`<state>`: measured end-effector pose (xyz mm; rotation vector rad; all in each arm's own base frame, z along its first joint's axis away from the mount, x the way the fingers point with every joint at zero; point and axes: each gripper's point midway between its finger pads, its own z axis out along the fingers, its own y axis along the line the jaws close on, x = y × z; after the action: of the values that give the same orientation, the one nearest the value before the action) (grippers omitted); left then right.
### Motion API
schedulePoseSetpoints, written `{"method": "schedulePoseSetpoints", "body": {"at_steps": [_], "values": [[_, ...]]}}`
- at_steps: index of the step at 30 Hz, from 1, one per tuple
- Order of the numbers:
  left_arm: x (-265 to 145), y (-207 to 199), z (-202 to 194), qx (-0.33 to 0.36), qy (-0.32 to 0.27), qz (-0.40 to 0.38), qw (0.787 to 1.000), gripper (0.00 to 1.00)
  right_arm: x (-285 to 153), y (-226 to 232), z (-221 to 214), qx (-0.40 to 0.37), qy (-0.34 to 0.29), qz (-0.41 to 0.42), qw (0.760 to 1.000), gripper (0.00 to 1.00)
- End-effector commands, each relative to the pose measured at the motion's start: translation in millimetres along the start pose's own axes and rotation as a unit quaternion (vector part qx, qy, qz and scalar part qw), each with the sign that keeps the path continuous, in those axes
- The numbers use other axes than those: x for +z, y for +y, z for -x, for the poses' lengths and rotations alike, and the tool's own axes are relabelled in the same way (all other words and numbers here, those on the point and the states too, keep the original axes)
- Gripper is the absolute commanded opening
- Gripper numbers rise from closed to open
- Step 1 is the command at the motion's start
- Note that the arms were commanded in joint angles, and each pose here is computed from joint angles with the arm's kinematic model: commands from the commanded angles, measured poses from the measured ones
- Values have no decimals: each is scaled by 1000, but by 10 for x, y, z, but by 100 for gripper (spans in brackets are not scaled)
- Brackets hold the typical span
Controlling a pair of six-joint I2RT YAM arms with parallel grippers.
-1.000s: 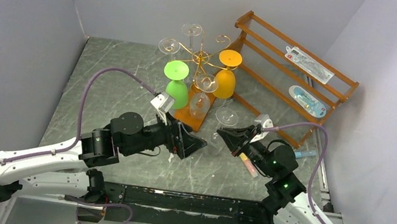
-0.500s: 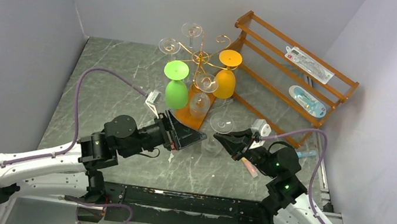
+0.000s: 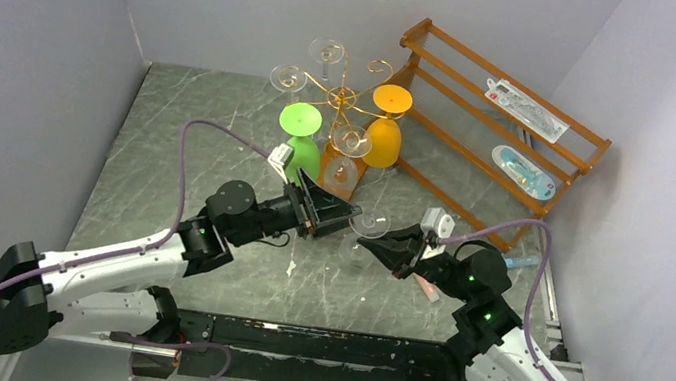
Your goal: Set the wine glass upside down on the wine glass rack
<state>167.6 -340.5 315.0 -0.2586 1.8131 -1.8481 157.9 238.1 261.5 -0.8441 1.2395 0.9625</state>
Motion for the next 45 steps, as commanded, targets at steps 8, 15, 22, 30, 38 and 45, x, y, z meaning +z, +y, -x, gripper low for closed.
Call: {"method": "schedulePoseSetpoints", "body": {"at_steps": [8,15,22,30,38,45], "values": [[-47,-315,-70,-5,36,-46,998,57,68,107,175,-27,-11,32,999,0],[-83,-218,-74,10,50,-17,999,35,82,128,161,-29,-7,39,999,0],[-48,-237,-150,46,84,-5,995,20,81,161,170,-27,-5,47,998,0],[-161,-251,-25,78,67,21,994,5,95,203,223,30,4,48,998,45],[-611,-145,514,181,-29,164,969,5,35,275,320,40,-10,56,998,69],[-1152,-188,1064,268,-128,291,909,5,-11,180,440,38,-32,19,999,72]]}}
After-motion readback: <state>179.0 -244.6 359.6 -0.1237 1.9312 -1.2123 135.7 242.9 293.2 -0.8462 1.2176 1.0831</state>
